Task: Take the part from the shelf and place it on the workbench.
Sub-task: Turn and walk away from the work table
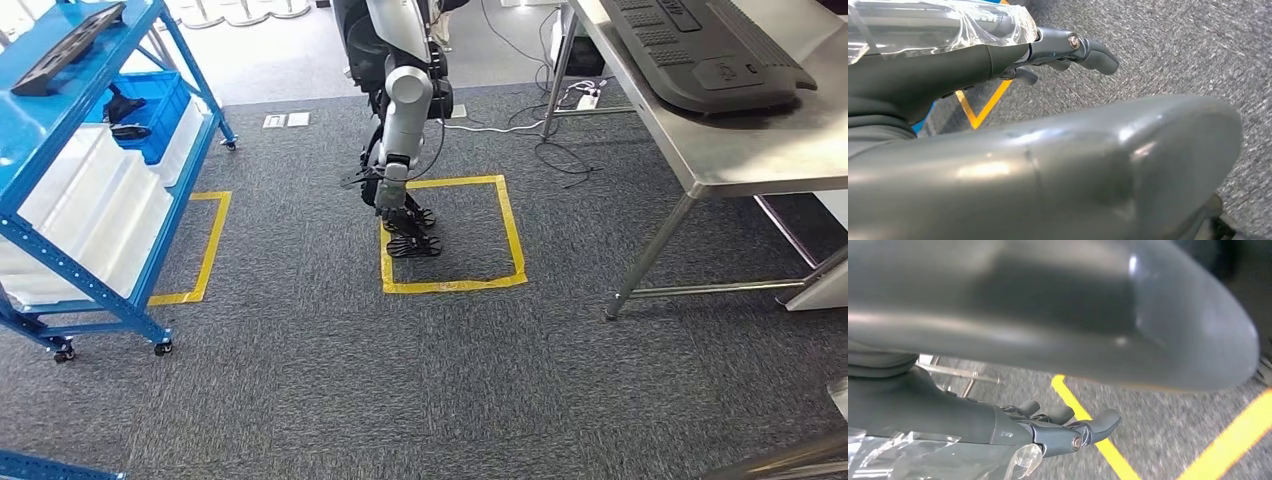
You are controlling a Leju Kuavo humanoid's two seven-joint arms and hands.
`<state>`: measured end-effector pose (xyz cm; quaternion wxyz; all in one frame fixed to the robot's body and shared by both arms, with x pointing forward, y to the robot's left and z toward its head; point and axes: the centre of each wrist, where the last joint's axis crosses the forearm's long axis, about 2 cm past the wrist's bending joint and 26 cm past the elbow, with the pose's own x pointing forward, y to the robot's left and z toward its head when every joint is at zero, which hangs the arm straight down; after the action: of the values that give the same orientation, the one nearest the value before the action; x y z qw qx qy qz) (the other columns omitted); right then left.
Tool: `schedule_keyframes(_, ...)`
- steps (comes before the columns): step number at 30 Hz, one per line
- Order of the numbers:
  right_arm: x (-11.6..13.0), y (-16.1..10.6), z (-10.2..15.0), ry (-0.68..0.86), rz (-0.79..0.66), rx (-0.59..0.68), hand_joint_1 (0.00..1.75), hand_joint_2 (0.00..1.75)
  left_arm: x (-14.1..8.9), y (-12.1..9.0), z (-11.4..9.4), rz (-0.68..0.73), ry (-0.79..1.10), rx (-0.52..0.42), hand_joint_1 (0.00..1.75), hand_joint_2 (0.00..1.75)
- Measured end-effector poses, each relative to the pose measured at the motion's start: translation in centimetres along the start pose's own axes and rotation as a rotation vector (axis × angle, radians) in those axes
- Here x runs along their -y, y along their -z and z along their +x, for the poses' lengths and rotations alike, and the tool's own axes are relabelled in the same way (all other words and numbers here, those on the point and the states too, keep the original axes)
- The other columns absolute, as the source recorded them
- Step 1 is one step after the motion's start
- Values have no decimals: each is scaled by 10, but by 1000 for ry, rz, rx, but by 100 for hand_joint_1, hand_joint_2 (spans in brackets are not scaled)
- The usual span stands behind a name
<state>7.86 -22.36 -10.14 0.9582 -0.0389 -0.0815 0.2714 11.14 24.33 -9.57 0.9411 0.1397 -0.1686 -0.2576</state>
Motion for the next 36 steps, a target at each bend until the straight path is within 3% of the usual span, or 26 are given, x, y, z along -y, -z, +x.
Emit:
schedule_keyframes(15,6,1,-4,40,-28,9,0,0,1,0,-3,20,-34,0,0,0)
schedule_keyframes(36,8,2,-11,70,-4,-47,0,0,16,-6,-29,1,-75,-53,0,0)
